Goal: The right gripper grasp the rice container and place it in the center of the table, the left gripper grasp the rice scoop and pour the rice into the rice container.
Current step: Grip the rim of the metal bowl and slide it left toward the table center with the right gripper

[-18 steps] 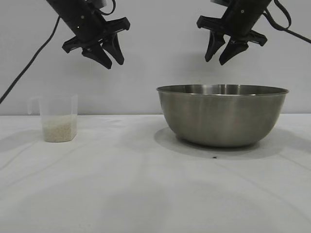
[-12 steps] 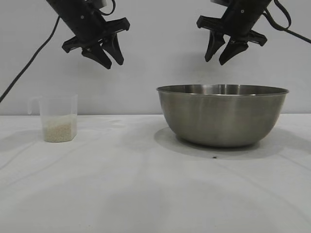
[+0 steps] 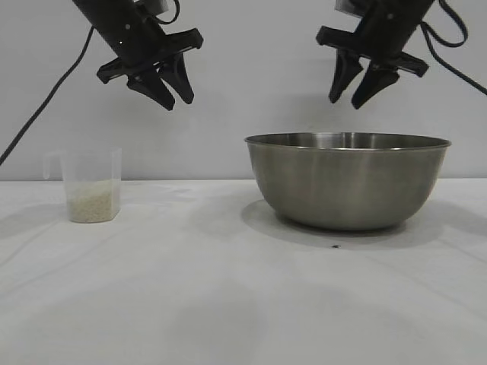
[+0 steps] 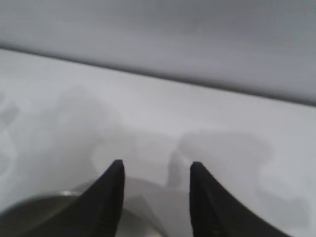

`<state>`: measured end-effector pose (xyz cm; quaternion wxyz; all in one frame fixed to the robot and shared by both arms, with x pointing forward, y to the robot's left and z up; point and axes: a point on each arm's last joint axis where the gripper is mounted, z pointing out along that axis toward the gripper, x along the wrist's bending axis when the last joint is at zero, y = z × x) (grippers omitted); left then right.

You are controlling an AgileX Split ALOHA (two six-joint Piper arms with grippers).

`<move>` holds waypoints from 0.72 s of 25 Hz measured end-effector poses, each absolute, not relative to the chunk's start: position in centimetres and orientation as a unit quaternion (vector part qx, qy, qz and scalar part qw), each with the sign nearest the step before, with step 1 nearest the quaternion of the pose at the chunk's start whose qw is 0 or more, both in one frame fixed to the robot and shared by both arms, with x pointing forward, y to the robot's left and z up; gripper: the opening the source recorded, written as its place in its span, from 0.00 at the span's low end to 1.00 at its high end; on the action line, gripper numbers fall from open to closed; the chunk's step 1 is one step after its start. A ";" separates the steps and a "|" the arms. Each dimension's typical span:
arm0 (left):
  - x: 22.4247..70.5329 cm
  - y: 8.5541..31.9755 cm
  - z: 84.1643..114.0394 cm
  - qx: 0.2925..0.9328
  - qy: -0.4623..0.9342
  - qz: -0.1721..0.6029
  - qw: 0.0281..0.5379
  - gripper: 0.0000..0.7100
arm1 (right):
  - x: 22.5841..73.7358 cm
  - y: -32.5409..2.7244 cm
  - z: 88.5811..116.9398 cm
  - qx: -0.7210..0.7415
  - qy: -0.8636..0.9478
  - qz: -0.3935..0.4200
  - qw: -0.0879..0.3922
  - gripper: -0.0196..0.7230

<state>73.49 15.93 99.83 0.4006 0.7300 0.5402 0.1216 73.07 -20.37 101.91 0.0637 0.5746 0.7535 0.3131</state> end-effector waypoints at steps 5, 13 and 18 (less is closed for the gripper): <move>73.2 16.0 101.1 0.728 0.536 0.126 0.409 0.30 | 70.7 -22.9 105.7 0.577 0.764 0.288 0.034 0.37; 73.0 16.0 101.9 0.726 0.533 0.128 0.414 0.30 | 67.8 -24.3 107.7 0.575 0.781 0.240 0.024 0.37; 72.9 16.0 102.4 0.726 0.531 0.130 0.417 0.30 | 66.5 -24.6 104.0 0.589 0.787 0.185 -0.017 0.37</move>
